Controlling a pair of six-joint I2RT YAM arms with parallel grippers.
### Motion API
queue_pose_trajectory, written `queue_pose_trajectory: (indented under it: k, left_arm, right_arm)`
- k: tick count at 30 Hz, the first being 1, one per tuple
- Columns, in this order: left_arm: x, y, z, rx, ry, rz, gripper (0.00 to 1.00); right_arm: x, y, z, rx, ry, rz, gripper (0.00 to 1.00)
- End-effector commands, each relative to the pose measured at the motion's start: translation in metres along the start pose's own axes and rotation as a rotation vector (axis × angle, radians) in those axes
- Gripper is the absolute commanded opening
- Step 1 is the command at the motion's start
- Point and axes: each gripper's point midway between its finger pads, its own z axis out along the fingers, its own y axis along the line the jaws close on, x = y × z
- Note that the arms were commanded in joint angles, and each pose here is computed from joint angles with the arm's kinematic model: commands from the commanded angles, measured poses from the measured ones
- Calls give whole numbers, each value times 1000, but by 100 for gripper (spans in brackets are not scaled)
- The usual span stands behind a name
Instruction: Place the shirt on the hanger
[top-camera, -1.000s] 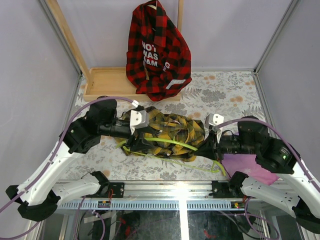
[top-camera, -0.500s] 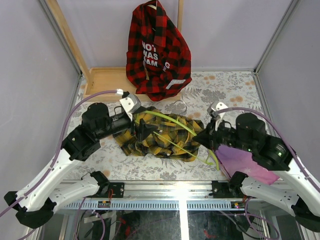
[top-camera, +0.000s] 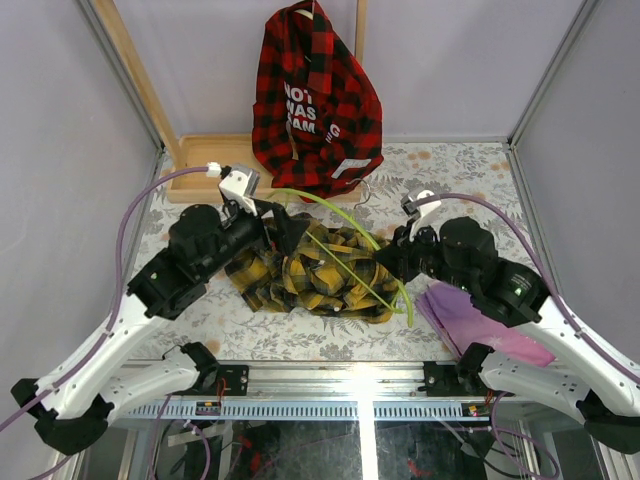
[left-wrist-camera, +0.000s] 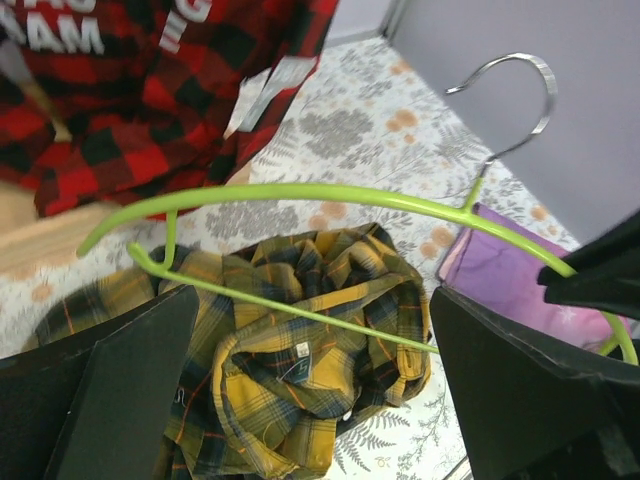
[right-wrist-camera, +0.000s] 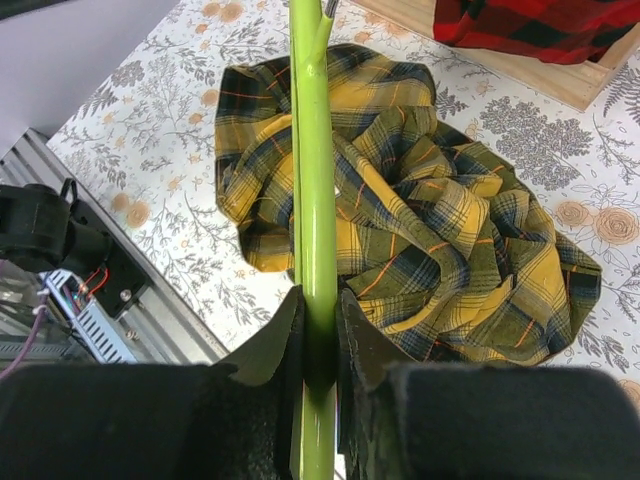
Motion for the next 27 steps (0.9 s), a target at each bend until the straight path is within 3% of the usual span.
queue_pose_trajectory:
  k: [1,6,9,18,24,27]
  left_arm:
    - [26,27,12,-177,72,-116,100]
    - [59,43,18,-261,154,-140,100]
    - [83,50,18,-295,214,-150,96]
    - [168,61,24,-336,398,-214,83]
    - [200,76,28,-411,463,-211,70]
    - [209,78,31,-423,494,-206,55]
  right_arm:
    - [-32,1,2,-2,-174,29,0]
    - [-19,-3,9,33,-86,41,0]
    - [-7,-30,6,199,-7,60,0]
    - [-26,-42,-34,259,-107,35,0]
    - [-29,-29,-64,174,-108,-46,0]
    - [-23,-24,-76,136,-81,-84,0]
